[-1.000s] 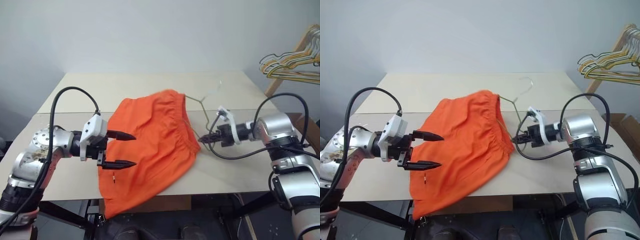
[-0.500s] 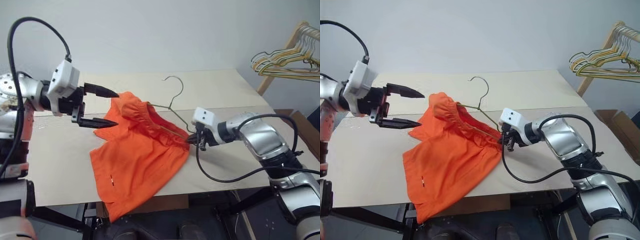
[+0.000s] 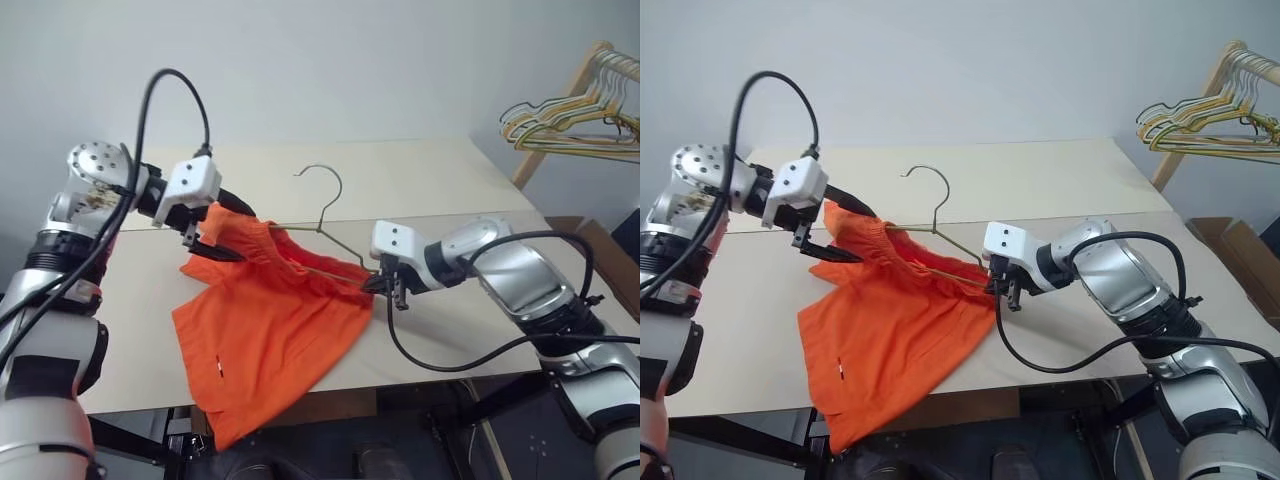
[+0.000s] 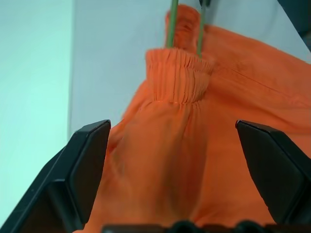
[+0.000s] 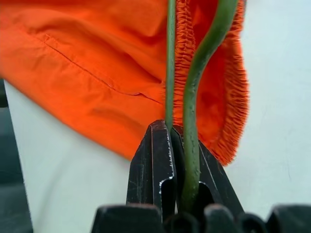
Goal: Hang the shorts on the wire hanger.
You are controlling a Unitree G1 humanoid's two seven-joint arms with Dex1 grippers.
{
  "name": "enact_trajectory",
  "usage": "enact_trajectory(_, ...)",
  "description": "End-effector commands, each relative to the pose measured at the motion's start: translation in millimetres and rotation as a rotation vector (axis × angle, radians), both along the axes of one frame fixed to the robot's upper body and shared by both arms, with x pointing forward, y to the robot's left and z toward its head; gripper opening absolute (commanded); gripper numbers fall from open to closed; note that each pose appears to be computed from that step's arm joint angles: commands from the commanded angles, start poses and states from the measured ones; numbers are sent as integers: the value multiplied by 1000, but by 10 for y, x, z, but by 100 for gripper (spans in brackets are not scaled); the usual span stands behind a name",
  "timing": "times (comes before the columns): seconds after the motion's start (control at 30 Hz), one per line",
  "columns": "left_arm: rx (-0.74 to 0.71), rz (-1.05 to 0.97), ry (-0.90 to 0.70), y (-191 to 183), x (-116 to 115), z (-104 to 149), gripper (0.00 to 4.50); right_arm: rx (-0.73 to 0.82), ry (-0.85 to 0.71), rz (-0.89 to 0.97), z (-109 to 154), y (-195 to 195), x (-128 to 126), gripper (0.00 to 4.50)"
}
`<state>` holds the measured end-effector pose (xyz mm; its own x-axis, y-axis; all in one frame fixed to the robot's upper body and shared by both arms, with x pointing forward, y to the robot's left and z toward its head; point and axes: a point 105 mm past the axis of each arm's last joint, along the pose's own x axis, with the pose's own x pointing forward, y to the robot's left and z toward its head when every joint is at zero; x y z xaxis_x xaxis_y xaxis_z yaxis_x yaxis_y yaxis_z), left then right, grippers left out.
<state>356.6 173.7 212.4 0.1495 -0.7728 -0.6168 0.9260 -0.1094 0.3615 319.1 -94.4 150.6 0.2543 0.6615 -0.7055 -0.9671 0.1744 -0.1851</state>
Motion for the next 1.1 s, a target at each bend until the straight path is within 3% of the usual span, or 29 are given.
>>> enact_trajectory(0.03, 31, -32, -33, -84, 47, 16, 448, -13, -56, 23, 146, 25, -9, 0)
enact_trajectory(0.3, 162, -43, -10, -20, 48, -198, 448, -25, -55, 33, 156, 33, -35, 0)
enact_trajectory(0.73, 124, -41, -18, -61, 92, -233, 13, -12, -56, 44, 224, 94, -42, 0)
enact_trajectory(0.9, 90, -46, -3, -107, 78, -242, 3, -33, -117, 43, 204, 93, -23, 0)
enact_trajectory(1.1, 39, -24, 41, -104, 40, -266, 0, -29, -212, -77, 297, -124, 106, 171)
